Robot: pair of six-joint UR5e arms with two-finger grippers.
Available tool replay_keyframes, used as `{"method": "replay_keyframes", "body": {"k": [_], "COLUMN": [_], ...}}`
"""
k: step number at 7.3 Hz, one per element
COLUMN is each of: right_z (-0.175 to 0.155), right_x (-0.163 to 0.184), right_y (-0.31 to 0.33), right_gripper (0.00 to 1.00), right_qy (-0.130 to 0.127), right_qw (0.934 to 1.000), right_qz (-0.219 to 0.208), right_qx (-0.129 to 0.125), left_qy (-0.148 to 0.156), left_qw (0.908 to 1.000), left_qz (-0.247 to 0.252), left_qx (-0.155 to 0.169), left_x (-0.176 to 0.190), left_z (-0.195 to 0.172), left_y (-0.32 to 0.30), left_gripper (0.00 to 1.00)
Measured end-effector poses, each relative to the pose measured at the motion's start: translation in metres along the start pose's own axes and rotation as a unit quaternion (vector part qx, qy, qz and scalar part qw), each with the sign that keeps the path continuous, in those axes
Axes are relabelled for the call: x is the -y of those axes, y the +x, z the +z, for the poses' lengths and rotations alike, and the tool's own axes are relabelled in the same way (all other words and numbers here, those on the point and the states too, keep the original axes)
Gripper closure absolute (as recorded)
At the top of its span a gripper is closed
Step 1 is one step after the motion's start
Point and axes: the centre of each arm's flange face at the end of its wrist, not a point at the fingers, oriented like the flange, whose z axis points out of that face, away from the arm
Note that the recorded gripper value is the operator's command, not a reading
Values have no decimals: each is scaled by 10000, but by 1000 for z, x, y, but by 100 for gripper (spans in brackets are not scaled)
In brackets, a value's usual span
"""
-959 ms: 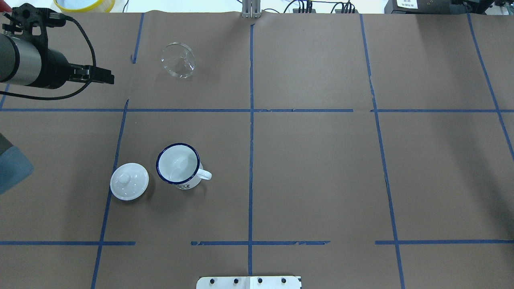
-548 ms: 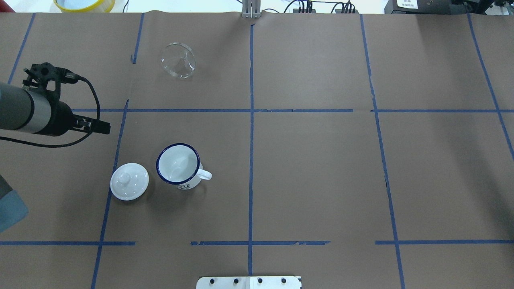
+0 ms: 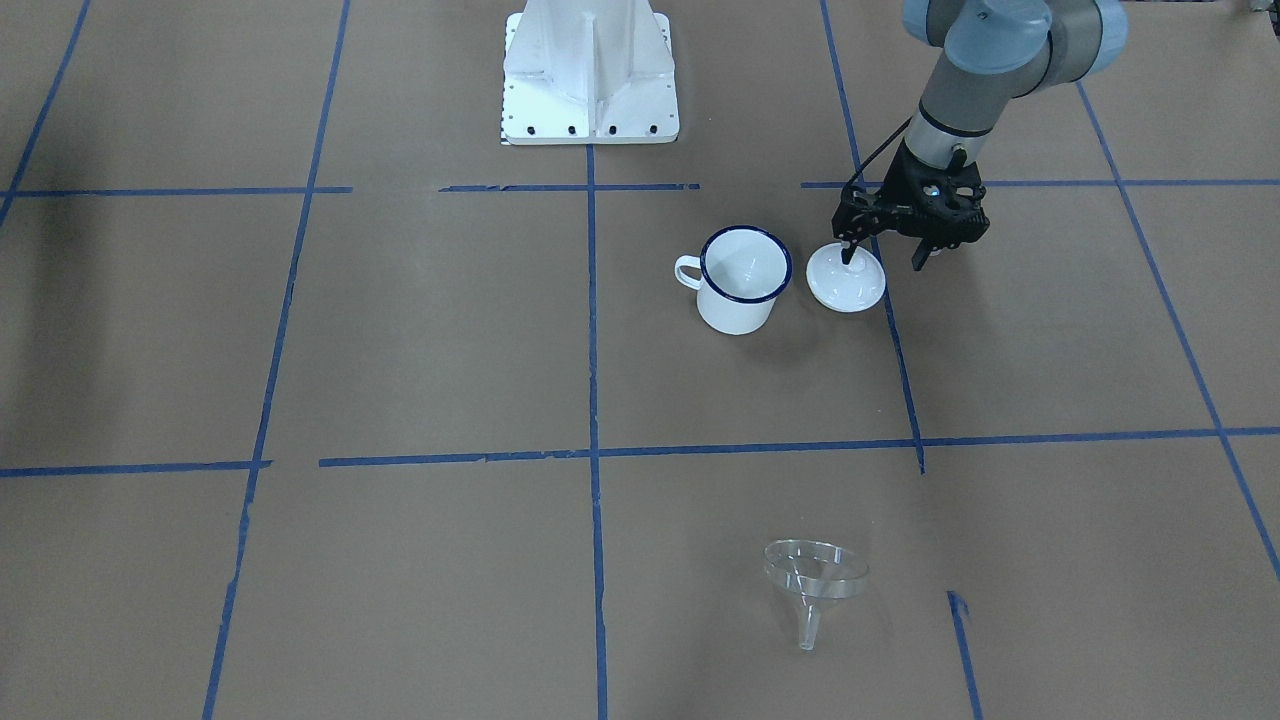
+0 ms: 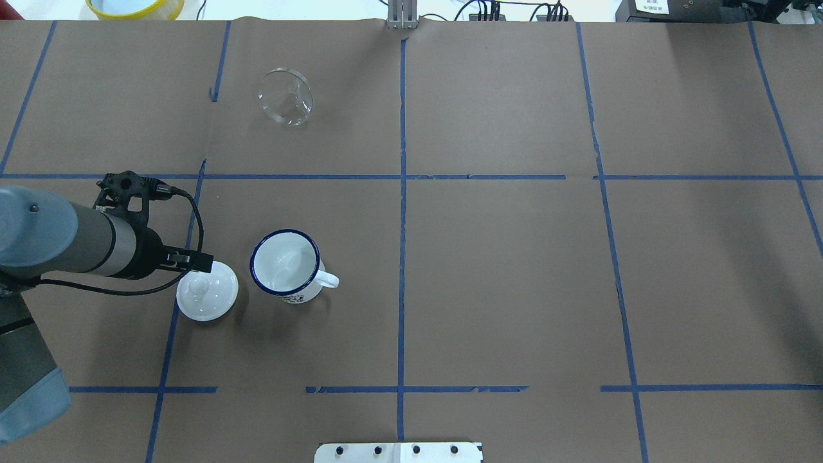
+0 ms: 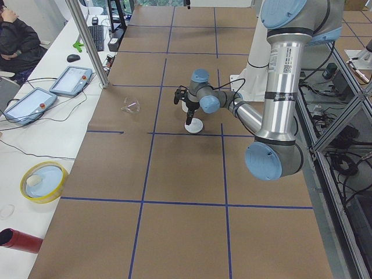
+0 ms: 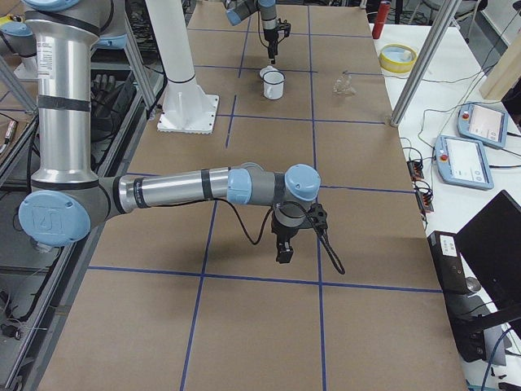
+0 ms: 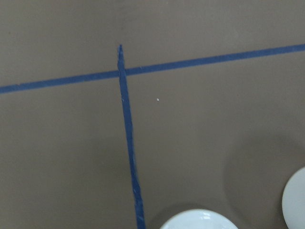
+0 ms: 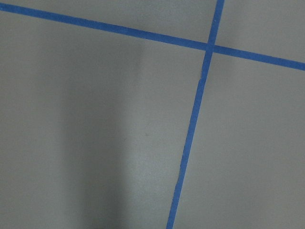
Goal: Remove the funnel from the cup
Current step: 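Move the left gripper down over the small white lid, then close the left gripper on the lid's knob and lift it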
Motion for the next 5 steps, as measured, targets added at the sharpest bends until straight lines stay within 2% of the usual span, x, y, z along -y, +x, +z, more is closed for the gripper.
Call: {"method": "replay_keyframes", "body": {"k": [5], "right_z": [0], "right_x": [0], "right_y": [0], "right_gripper": [0], "right_qy": [0], "right_qw": [10000], "right_qz": [0], "right_qx": [0], "left_qy": [-126], "left_qw": [9999], "left_qz": [25], "left_qx": [-16], "left_x": [-13], "left_z": [12], "left_y": [11], "left_gripper": [25]}}
